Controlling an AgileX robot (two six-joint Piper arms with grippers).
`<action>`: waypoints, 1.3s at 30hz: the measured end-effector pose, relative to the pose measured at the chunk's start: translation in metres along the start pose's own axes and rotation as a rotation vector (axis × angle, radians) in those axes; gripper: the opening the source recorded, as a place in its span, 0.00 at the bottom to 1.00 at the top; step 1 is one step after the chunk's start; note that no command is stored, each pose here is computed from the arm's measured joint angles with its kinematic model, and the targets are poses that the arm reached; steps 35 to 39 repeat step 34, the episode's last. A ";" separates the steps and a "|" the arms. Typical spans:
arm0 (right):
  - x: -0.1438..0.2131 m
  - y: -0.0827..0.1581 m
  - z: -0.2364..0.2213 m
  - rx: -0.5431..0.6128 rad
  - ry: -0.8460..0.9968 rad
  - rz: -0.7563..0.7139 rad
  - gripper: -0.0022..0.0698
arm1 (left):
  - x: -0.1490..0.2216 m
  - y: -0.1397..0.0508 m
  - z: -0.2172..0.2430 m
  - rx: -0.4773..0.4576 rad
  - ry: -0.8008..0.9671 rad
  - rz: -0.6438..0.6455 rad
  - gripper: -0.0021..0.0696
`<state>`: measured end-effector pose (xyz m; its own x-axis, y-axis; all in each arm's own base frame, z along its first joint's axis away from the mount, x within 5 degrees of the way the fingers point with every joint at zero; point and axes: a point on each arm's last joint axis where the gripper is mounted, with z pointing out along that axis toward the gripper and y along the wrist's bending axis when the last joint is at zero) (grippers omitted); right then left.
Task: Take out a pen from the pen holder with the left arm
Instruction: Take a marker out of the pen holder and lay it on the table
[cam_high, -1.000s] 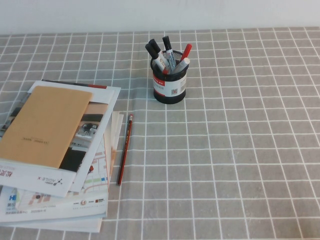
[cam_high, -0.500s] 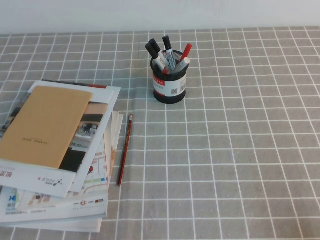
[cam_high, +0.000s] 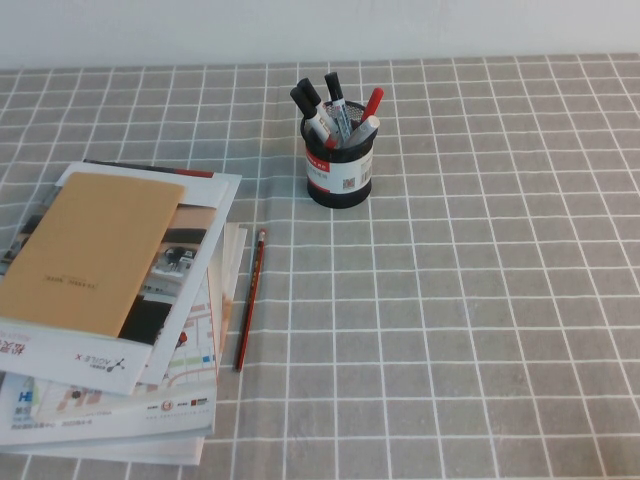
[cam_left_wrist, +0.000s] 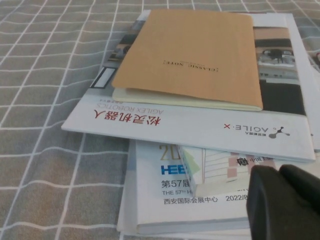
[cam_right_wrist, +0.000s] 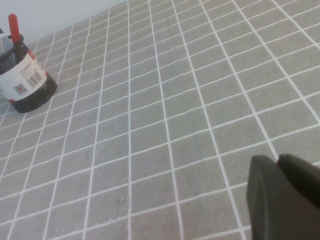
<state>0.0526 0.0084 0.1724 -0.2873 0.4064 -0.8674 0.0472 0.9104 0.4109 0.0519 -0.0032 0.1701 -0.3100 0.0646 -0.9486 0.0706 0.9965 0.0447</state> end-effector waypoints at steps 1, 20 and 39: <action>0.000 0.000 0.000 0.000 0.000 0.000 0.01 | 0.000 0.000 0.000 0.002 0.000 -0.005 0.03; 0.000 0.000 0.000 0.000 0.000 0.000 0.01 | -0.001 0.003 0.000 -0.051 -0.005 -0.023 0.03; 0.000 0.000 0.000 0.000 0.000 0.000 0.01 | -0.001 0.003 0.000 -0.051 -0.005 -0.023 0.03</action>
